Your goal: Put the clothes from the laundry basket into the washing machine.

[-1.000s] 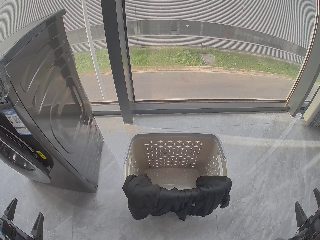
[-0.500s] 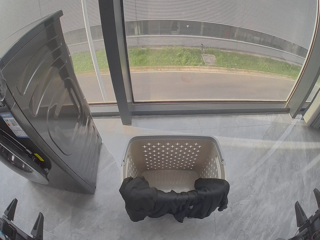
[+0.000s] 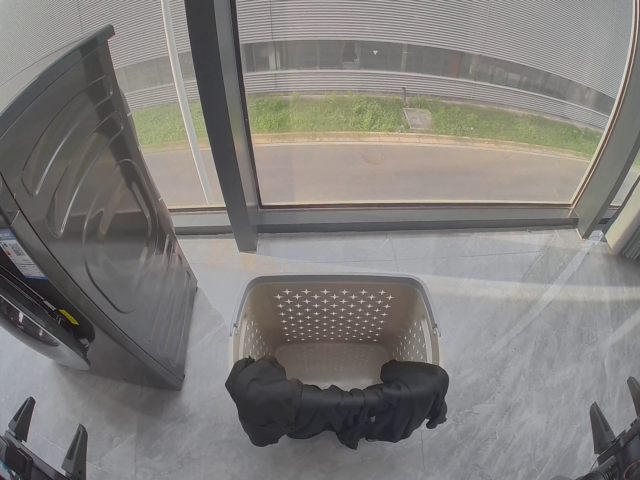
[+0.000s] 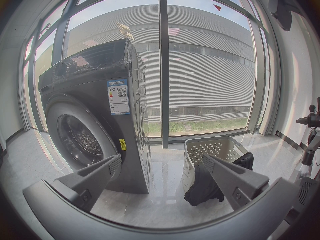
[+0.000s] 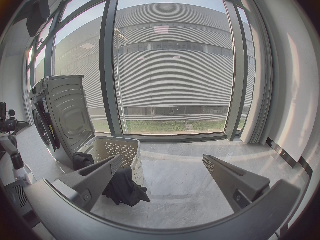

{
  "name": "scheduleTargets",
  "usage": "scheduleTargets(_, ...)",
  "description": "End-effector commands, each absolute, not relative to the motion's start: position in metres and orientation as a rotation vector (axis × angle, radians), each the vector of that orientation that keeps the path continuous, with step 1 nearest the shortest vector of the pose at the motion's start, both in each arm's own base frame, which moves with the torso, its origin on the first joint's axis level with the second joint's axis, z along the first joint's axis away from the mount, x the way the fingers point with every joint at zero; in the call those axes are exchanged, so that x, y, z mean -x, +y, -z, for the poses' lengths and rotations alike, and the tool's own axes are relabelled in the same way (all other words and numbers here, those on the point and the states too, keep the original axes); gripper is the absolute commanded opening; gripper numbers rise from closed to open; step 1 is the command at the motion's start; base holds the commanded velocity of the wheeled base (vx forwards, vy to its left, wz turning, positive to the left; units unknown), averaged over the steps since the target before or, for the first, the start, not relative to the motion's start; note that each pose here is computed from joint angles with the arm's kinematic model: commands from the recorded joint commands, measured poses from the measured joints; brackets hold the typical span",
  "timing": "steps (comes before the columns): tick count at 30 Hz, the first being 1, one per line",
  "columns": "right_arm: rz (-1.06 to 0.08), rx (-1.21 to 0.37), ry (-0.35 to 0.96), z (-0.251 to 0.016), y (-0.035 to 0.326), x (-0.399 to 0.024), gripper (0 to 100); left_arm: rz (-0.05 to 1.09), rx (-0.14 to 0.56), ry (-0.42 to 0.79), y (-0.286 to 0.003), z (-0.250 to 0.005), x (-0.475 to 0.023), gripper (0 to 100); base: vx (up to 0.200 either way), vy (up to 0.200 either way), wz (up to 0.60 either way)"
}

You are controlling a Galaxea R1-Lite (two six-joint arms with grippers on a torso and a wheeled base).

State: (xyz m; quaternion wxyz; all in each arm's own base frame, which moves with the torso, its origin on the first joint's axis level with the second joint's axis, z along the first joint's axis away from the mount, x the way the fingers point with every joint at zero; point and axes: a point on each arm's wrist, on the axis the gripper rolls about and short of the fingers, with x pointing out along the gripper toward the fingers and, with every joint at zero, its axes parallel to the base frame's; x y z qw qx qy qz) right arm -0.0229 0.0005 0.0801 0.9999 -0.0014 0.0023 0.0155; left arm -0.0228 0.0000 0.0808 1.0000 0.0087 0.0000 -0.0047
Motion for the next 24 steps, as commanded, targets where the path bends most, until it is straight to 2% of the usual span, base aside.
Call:
scheduleTargets(1,-0.032,0.003,0.006,-0.0749,0.0004,0.0228,100,0.009,-0.018,-0.002,0.0000,-0.0759,0.0229,100,0.200,0.000,0.00)
scheduleTargets(3,-0.032,0.003,0.005,-0.0753,0.0004,0.0229,100,0.009,-0.018,-0.003,0.0000,-0.0761,0.0229,100,0.200,0.000,0.00)
scheduleTargets(12,-0.032,0.003,0.006,-0.0749,0.0004,0.0228,100,0.009,-0.017,-0.003,0.0000,-0.0761,0.0229,100,0.000,0.000,0.00)
scheduleTargets(18,-0.032,0.003,0.005,-0.0753,0.0004,0.0229,100,0.009,-0.018,-0.002,0.0000,-0.0759,0.0229,100,0.200,0.000,0.00)
scheduleTargets(24,-0.032,0.003,0.005,-0.0753,0.0004,0.0229,100,0.009,-0.017,-0.003,0.0000,-0.0761,0.0229,100,0.000,0.000,0.00)
